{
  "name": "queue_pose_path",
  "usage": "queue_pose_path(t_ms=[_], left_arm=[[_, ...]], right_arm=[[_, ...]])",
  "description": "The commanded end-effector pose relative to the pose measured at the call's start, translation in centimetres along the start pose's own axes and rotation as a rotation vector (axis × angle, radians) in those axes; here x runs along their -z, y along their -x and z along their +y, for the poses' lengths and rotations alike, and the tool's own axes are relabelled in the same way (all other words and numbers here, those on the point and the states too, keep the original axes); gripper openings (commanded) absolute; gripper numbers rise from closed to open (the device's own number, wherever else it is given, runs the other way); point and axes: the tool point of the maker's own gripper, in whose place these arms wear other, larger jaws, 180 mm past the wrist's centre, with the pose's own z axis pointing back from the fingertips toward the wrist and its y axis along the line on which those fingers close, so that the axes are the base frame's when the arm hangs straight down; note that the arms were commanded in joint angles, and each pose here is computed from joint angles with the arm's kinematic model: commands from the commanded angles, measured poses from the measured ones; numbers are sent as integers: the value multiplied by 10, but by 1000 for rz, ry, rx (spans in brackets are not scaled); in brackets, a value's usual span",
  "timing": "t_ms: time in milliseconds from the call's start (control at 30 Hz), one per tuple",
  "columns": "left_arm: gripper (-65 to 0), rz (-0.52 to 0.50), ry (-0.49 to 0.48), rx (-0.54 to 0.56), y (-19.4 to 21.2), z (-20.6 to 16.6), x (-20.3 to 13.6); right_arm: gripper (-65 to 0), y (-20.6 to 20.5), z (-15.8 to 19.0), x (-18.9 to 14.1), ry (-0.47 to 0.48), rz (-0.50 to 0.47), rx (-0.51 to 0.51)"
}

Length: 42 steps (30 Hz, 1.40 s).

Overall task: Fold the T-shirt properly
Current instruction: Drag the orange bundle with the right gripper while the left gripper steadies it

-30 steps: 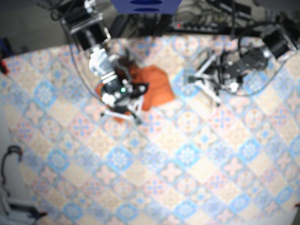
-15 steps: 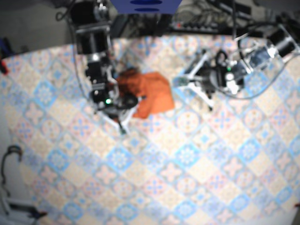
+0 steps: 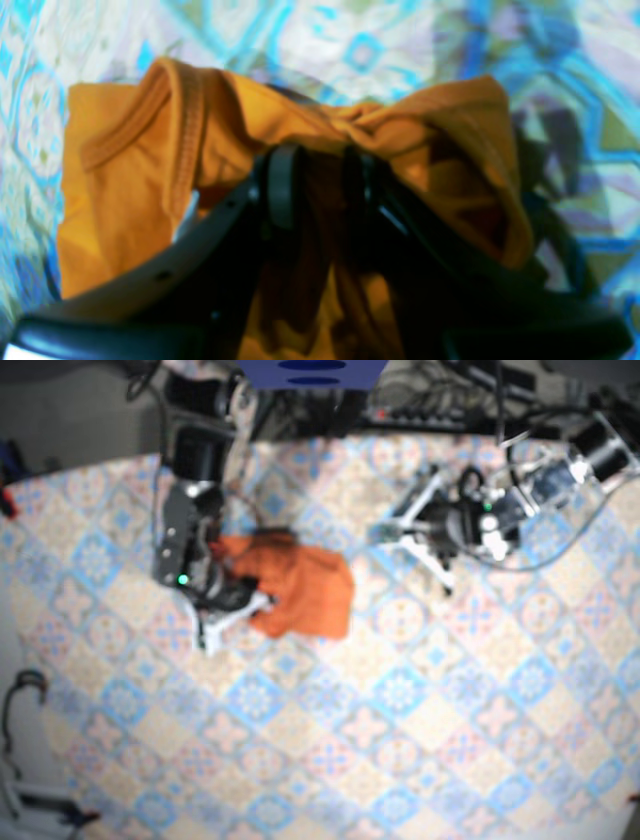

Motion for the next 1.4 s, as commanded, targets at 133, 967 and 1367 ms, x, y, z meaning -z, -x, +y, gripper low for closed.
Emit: queue_pose_path(t_ms=[133,967,1367], left_arm=[[-576,-1,-46,-26,0,14,-1],[-576,-83,-141,-335,-29,69,37],[-576,-79,-122,-385,-24,62,44]], right_arm=[[-476,63,-46,-6,221,158,-63],[-481,101,72,-20,117,187,-439],[-477,92,58,-20,146,182,-414]])
